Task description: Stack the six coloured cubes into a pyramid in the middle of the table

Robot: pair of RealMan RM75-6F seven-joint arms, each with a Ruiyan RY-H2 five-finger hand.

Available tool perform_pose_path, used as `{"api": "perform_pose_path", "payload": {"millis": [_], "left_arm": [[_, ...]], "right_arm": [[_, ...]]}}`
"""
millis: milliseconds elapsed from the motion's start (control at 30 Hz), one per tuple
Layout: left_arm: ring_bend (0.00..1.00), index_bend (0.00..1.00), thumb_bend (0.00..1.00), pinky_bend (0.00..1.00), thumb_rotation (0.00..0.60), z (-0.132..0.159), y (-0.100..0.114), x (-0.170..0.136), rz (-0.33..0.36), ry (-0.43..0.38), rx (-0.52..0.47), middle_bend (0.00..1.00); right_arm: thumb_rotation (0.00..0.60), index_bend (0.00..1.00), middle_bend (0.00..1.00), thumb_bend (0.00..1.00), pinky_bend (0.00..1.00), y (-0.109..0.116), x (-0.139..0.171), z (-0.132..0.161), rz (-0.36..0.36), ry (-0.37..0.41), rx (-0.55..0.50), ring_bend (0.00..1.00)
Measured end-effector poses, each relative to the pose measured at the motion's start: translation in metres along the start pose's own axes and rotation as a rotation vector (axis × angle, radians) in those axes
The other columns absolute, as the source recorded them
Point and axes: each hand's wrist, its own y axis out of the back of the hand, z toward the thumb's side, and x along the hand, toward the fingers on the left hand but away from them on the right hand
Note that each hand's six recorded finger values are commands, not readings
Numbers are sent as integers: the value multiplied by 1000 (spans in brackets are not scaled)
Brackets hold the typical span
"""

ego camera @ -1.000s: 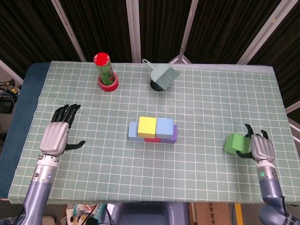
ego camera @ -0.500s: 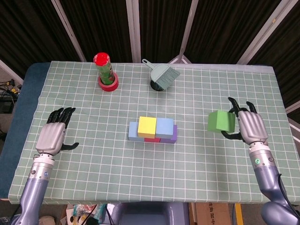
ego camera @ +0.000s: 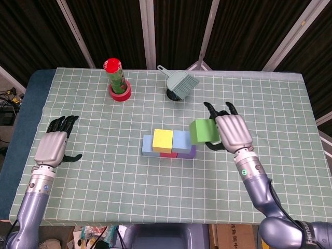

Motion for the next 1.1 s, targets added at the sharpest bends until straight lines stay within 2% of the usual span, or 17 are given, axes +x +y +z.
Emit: {"api": "perform_pose_path", "payload": {"millis": [233, 433, 600, 800, 1100], "left_arm": [[0, 0, 167, 0, 600, -11, -9, 2, -22, -14, 34, 51], [0, 0, 167, 0, 600, -15, -10, 4, 13, -52, 67, 51], [0, 0, 167, 0, 600, -6, -1, 3, 56, -99, 28, 51], [0, 0, 167, 0, 600, 0, 16, 0, 87, -118, -1, 51], [0, 0, 167, 0, 600, 2, 20, 0, 77, -114, -23, 51]], "right_arm": [[600, 0, 459, 317, 0, -9, -15, 30, 6, -13, 9, 298], [600, 0, 459, 317, 0, -15, -21, 43, 12, -44, 22, 298], [600, 0, 459, 317, 0, -19, -25, 50, 25, -76, 10, 298], [600, 0, 459, 317, 0, -24, -28, 59, 45, -108, 14, 298], [600, 0, 463, 317, 0, -30, -35, 73, 68, -164, -31, 298]]}}
